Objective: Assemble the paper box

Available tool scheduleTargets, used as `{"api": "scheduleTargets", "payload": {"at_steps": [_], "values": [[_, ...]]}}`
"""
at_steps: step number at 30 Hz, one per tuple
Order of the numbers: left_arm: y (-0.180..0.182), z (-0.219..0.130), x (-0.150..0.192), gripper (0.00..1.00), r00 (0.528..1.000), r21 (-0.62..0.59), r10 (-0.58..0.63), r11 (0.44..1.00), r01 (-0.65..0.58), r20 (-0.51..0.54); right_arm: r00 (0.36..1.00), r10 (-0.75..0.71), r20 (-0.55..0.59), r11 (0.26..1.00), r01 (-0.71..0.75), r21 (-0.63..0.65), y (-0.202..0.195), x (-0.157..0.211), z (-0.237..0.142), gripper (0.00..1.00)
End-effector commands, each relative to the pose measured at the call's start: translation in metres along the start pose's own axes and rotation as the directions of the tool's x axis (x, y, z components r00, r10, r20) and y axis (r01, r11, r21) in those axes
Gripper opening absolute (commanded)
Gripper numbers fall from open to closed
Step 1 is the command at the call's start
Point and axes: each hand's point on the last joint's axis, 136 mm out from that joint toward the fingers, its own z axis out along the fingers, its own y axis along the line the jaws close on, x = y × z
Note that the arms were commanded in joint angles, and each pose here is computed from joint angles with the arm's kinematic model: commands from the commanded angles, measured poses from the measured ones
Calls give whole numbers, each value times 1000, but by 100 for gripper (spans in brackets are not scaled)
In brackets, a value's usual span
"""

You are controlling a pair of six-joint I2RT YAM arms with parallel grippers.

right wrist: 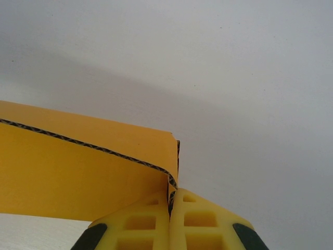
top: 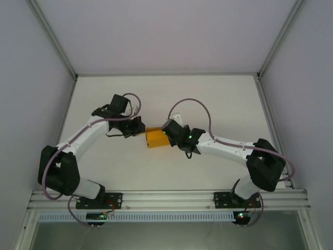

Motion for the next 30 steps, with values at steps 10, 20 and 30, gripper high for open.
{"api": "scheduleTargets", "payload": {"at_steps": [10,20,30], "values": [[47,41,37,0,994,-199,76,976,-89,-75,992,-84,-93,995,78,-66,8,48,13,0],[48,41,36,0,995,-202,87,975,-94,-45,999,7,40,977,1,-212,-8,-1,-25,50],[40,40,32,0,994,-186,109,976,-113,-31,976,166,142,914,-98,-392,-20,-53,-54,71]]}}
